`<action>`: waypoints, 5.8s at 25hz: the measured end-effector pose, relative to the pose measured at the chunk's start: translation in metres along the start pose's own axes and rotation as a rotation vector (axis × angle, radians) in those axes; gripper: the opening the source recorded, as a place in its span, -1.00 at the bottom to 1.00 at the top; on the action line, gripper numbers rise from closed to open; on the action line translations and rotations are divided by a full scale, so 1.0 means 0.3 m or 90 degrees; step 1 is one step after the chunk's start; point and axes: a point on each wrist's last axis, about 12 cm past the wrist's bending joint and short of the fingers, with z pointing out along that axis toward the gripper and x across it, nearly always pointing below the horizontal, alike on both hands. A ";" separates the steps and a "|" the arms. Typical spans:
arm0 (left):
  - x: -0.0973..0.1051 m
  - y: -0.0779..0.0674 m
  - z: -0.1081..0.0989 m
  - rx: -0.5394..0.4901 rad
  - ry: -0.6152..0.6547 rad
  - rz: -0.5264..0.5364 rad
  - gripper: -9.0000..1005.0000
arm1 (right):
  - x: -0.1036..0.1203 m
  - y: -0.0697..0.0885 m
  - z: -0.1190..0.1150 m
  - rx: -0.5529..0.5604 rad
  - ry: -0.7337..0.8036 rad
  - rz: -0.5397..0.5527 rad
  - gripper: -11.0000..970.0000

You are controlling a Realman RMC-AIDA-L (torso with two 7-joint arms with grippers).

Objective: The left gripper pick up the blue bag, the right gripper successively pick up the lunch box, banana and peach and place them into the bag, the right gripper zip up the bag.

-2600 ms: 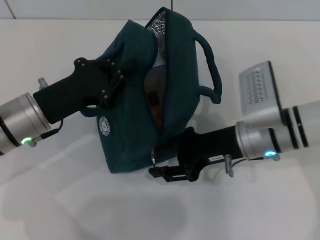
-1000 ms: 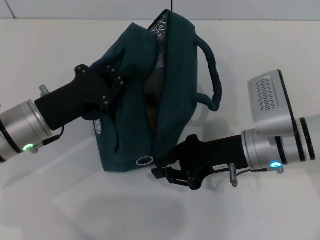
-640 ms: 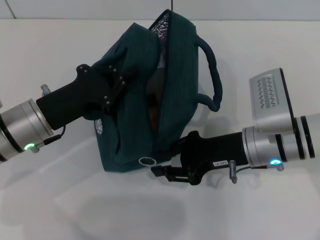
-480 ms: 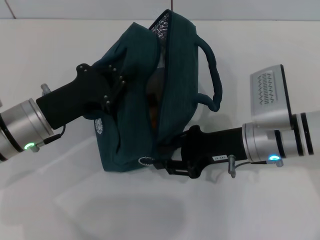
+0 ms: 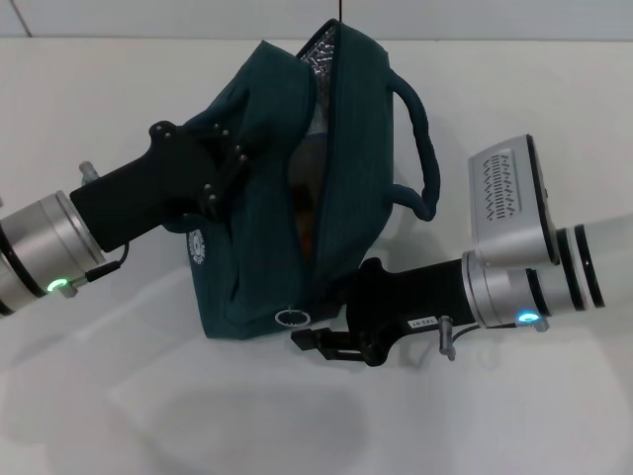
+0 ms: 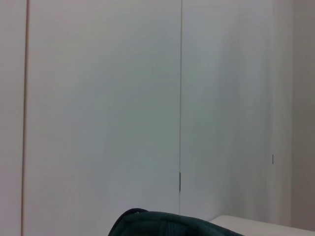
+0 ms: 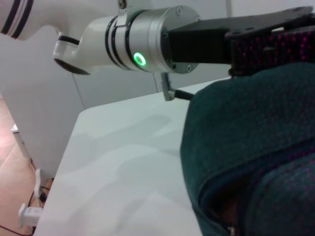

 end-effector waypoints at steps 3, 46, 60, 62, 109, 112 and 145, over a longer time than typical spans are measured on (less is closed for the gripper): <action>0.000 0.001 -0.001 0.000 0.000 0.000 -0.89 | 0.001 0.003 0.002 -0.004 0.003 -0.001 -0.30; 0.001 -0.007 -0.091 -0.096 -0.121 -0.117 0.09 | -0.002 0.047 0.022 0.006 -0.063 -0.050 -0.94; 0.095 -0.161 -0.355 -0.210 -0.142 -0.093 0.76 | -0.063 0.001 -0.056 0.019 -0.144 -0.043 -0.94; 0.124 -0.191 -0.360 -0.215 -0.123 -0.091 0.77 | -0.068 -0.008 -0.066 0.029 -0.153 -0.040 -0.94; 0.214 -0.192 -0.146 -0.077 0.044 -0.039 -0.37 | -0.041 0.003 -0.108 0.046 -0.206 0.000 -0.94; 0.213 -0.190 -0.141 -0.072 0.045 -0.024 -0.53 | -0.042 0.004 -0.109 0.047 -0.207 -0.001 -0.94; 0.173 -0.142 -0.234 -0.068 0.047 0.039 -0.84 | -0.014 -0.016 -0.244 0.259 -0.439 -0.099 -0.94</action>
